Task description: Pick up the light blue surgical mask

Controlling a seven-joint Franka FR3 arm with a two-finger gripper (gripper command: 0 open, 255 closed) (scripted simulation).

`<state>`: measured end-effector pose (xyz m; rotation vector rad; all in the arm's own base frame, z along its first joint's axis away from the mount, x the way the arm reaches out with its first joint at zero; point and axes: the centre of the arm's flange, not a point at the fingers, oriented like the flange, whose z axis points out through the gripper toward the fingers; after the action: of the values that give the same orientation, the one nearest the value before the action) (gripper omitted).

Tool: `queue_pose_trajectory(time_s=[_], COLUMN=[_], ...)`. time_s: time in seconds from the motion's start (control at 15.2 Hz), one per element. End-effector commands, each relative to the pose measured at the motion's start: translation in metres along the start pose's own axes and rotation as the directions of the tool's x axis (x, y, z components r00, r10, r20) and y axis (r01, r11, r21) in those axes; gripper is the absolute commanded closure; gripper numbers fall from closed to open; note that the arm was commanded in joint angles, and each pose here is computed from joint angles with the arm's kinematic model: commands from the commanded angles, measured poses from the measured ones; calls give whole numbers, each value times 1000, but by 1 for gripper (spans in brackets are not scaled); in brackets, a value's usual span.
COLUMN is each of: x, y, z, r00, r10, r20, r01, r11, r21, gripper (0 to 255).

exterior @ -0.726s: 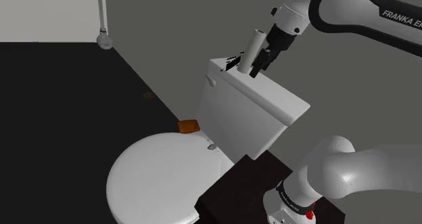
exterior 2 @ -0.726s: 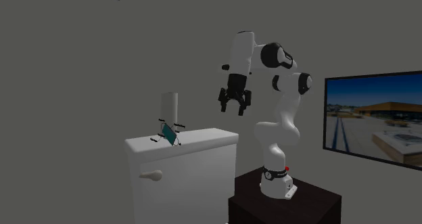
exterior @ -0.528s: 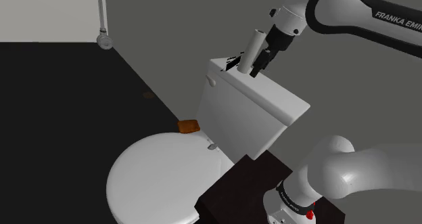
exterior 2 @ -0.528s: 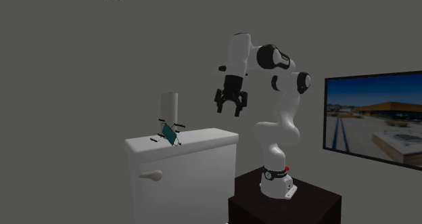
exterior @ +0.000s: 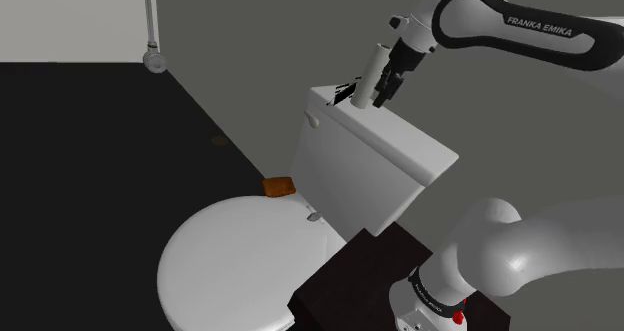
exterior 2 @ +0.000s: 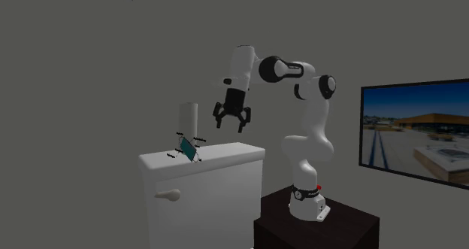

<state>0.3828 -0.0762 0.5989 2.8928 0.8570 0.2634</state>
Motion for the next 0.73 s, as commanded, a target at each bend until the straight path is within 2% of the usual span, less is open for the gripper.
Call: queue_pose_trajectory(time_s=[0.0,0.13,0.33,0.46,0.66], x=[3,10,25,38,61], y=[24,48,83,104,134], z=[9,18,30,39,51], r00=[993,976,930,887,804], r10=[-113,-216,-365,-459,-591], r20=[-12,-23,-40,-51,-67], r01=[113,216,365,459,592], r11=[994,976,931,888,806], r21=[-1,-2,-5,-8,-16], gripper=[0,0,0,0,0])
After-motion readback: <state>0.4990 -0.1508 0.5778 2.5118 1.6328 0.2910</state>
